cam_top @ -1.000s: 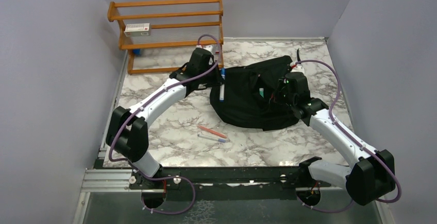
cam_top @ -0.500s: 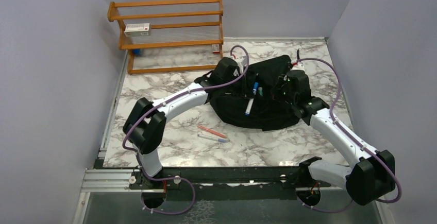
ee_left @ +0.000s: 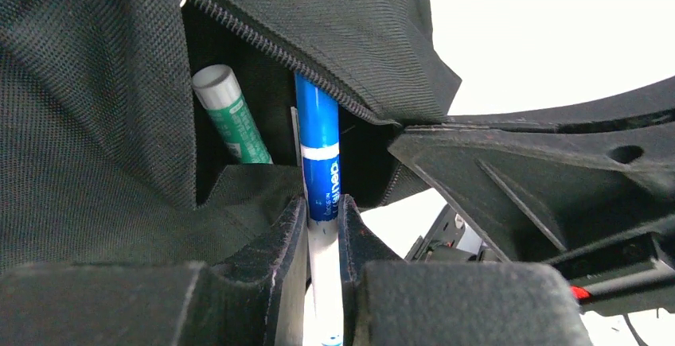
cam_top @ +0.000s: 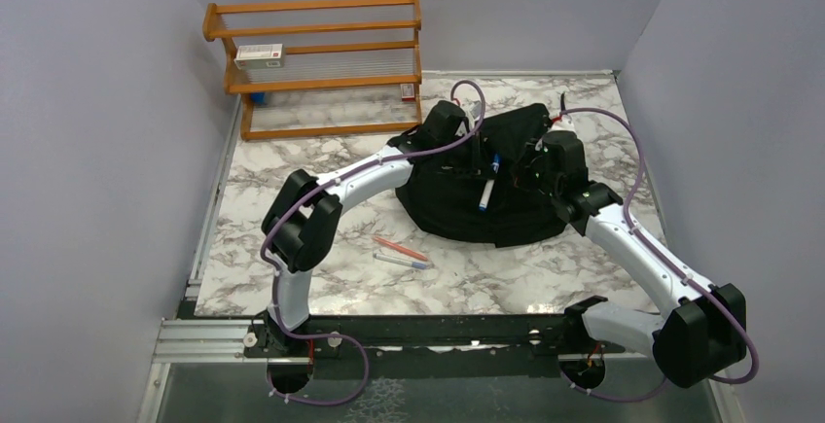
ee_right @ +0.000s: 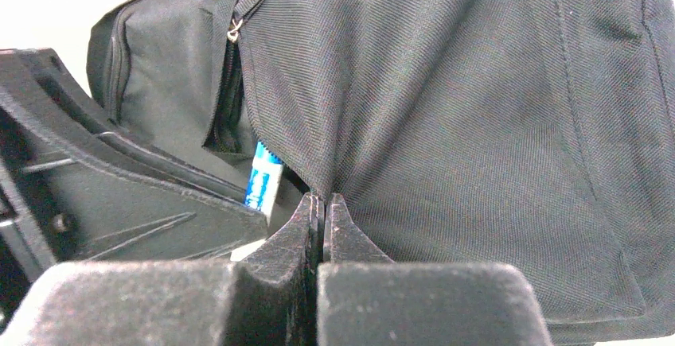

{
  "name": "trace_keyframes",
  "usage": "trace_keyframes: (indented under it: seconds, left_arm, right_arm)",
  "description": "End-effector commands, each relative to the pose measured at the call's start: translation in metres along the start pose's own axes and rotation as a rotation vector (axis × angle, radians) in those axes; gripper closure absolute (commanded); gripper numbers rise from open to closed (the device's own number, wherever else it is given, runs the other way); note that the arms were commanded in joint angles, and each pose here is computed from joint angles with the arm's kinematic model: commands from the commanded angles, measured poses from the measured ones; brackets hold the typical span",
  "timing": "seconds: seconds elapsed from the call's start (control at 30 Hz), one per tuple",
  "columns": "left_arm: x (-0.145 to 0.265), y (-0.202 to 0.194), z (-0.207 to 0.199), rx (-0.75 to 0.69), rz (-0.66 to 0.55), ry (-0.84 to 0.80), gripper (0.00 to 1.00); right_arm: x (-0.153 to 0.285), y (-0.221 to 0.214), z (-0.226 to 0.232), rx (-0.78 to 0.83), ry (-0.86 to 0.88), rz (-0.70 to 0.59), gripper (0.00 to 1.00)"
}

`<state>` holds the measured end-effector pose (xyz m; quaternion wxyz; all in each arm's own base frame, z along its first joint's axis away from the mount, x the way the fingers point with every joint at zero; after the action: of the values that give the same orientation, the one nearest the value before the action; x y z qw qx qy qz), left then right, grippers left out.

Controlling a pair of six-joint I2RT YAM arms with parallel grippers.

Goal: Pack the student bag
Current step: Place the stationery in the student bag.

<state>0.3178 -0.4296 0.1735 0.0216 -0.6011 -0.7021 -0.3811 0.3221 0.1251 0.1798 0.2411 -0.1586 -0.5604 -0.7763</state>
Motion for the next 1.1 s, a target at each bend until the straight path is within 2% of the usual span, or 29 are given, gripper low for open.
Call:
trace_keyframes:
  seconds: [0.0,0.17,0.37,0.67,1.07]
  left_arm:
    - [-0.004,-0.001,-0.004,0.033,0.023,-0.018,1.0]
    - [-0.008,-0.002,0.005,0.049,0.02,0.004,1.0]
    - [-0.016,0.024,-0.005,0.044,-0.03,-0.035,1.0]
    - [-0.03,0.059,0.001,0.068,-0.112,-0.06,1.0]
    - [-0.041,0.082,0.001,0.119,-0.208,-0.092,1.0]
  right_arm:
    - [0.011,0.023,0.023,-0.018,0.103,-0.063,0.99]
    - [0.011,0.02,0.024,-0.016,0.113,-0.052,0.99]
    - [0.01,0.013,0.03,-0.03,0.151,-0.026,0.99]
    - [0.013,0.005,0.036,-0.05,0.185,0.014,0.99]
    - [0.012,0.001,0.048,-0.112,0.243,0.048,0.99]
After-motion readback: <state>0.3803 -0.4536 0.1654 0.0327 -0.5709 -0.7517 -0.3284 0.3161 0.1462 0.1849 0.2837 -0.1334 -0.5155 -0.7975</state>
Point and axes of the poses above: each gripper's point midway between its finger pads, its own x axis back along the fingers, its own z axis along the line the jaws close on, y = z × x, the point moved 1 cm from there along x, back along the fingers, and after that the axes turned 1 degree about -x, right-handed, at the moved point
